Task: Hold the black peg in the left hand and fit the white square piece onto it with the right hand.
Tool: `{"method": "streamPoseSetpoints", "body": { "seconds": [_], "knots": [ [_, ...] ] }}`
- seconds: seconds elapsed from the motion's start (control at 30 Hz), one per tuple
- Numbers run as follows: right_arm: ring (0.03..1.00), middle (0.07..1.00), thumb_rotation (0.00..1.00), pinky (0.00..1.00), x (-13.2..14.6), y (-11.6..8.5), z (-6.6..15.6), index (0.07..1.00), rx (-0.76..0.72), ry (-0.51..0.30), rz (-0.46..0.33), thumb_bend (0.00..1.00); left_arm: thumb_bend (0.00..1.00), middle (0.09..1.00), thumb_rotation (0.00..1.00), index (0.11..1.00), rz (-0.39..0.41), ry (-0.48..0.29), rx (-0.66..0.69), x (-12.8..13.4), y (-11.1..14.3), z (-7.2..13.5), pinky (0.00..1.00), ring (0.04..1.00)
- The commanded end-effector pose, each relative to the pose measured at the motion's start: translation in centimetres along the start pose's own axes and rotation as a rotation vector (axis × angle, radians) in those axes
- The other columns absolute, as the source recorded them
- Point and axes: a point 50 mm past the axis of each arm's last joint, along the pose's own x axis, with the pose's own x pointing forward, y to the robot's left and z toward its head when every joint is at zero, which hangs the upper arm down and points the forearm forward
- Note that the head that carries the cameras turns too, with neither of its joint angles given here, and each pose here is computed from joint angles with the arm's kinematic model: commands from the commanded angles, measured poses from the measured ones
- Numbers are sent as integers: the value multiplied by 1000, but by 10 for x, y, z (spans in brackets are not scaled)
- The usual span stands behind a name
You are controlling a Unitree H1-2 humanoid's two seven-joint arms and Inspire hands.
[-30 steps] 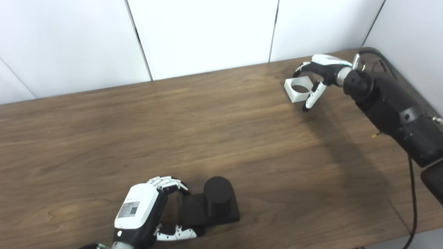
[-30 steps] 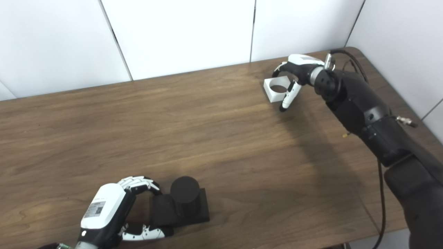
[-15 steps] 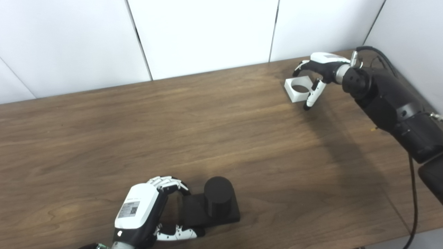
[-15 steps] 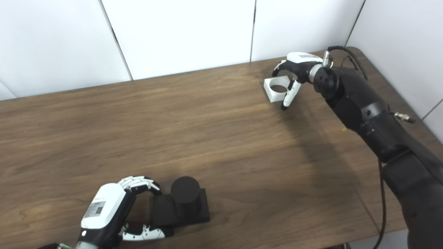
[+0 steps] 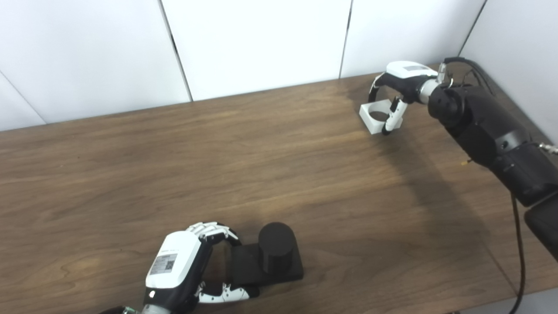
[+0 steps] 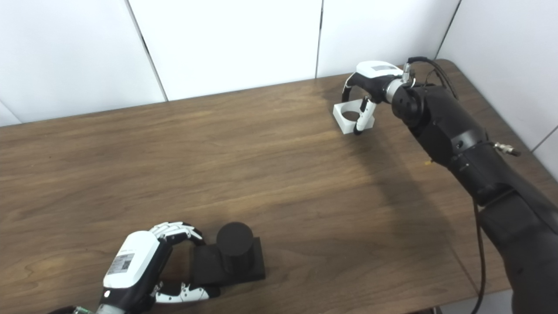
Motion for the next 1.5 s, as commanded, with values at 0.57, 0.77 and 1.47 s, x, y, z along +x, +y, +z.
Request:
{"method": "streamPoseSetpoints", "body": {
  "seconds": [0.57, 0.77, 1.47],
  "knots": [
    [873, 800, 125, 795, -4, -10, -18, 485, -107, -57, -262, 523, 522, 720, 52, 486, -38, -6, -6, -1, -3, 7, 836, 792],
    [855, 785, 126, 780, -7, -11, -15, 485, -103, -85, -276, 523, 522, 723, 52, 486, -45, -2, -1, 0, -5, 6, 844, 794],
    [865, 778, 127, 764, -111, -69, 96, 484, -89, -494, -267, 523, 522, 727, 53, 486, -48, 4, 6, 7, -9, 7, 838, 797]
  ]
}}
